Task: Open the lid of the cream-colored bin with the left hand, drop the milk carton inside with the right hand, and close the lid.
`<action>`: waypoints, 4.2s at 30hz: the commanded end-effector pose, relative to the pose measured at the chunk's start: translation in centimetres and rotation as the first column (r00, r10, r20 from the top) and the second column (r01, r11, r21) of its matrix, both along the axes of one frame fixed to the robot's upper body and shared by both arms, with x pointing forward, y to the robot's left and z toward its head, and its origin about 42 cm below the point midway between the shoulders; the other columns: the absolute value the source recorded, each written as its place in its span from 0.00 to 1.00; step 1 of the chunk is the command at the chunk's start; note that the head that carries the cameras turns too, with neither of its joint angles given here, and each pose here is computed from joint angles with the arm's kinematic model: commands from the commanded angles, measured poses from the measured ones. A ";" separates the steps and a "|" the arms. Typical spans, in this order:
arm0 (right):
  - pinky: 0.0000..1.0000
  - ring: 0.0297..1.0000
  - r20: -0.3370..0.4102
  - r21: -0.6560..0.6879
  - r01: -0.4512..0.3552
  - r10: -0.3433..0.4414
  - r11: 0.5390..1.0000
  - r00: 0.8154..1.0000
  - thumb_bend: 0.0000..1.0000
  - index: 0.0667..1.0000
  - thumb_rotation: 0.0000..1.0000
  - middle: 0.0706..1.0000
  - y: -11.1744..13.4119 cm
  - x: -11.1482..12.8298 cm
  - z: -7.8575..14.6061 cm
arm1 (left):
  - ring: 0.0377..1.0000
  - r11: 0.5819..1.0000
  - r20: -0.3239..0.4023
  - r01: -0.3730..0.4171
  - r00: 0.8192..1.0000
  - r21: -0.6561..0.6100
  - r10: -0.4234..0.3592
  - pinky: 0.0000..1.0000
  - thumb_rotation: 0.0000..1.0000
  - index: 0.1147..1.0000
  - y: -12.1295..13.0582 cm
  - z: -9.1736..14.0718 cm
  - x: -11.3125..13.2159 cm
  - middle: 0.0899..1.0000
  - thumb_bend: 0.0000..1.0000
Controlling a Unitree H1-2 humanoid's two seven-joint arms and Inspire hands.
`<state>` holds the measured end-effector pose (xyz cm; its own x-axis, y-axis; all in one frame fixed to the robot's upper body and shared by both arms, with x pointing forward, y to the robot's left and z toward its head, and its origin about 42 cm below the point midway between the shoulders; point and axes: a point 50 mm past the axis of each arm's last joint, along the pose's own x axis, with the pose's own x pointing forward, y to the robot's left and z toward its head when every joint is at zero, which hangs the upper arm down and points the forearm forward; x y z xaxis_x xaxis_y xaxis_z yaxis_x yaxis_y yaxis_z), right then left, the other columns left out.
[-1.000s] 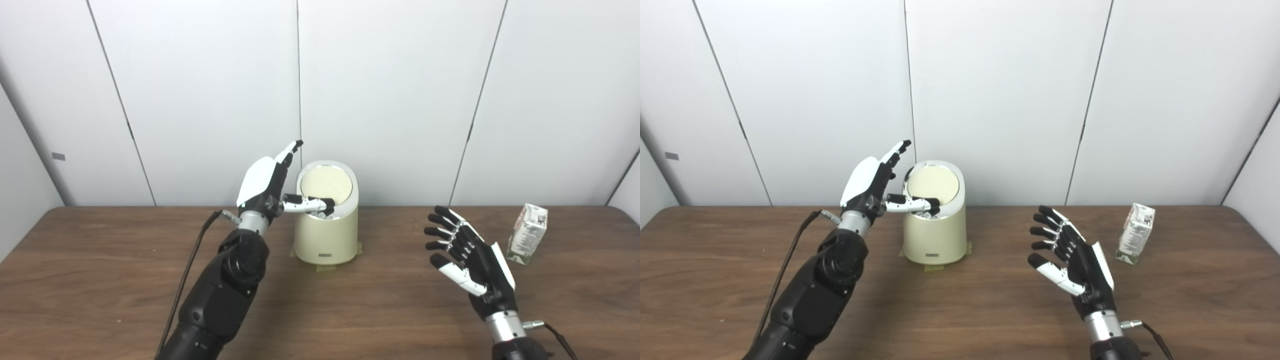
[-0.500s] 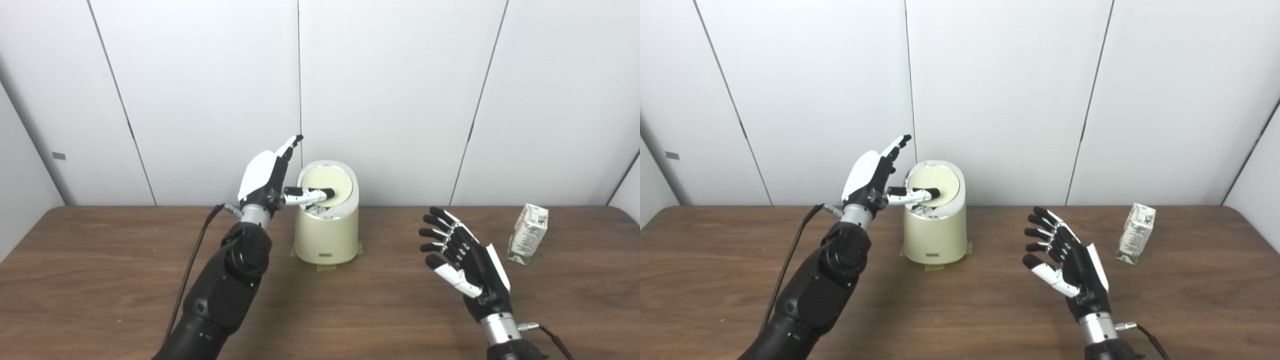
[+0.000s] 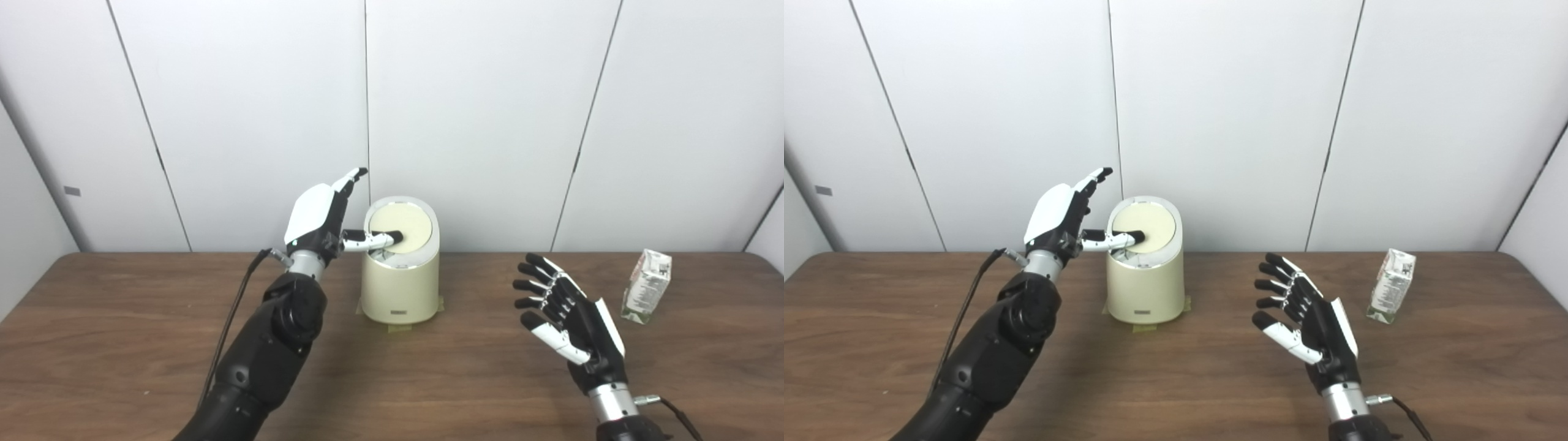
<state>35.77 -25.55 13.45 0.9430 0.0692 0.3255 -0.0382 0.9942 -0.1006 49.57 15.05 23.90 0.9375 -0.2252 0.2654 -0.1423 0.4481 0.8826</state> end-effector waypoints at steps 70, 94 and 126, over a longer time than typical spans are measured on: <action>0.62 0.72 0.205 -0.433 0.230 -0.153 0.871 0.967 0.73 0.83 0.24 0.79 -9.4 -0.2 12.9 | 0.68 0.562 0.017 0.117 0.983 -0.819 -0.180 0.56 0.24 0.74 15.5 -10.7 -14.7 0.73 0.65; 0.80 0.91 -0.015 -0.440 0.305 -0.347 0.844 0.938 0.76 0.95 0.06 0.94 -19.9 1.8 14.0 | 0.73 0.529 -0.045 0.043 0.987 -0.848 -0.152 0.70 0.03 0.77 18.1 -10.8 -14.2 0.77 0.50; 0.73 0.77 -0.114 -0.439 0.306 -0.390 0.845 0.914 0.78 0.83 0.08 0.79 -17.6 9.2 7.1 | 0.70 0.500 -0.049 0.053 0.981 -0.865 -0.190 0.57 0.07 0.73 17.4 -9.9 -14.4 0.75 0.57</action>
<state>43.28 -42.95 16.67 0.9780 -0.2082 0.0124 0.1830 0.8282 -0.5297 34.88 32.83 12.83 0.9710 -0.0541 0.2329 0.0390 0.9969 0.0690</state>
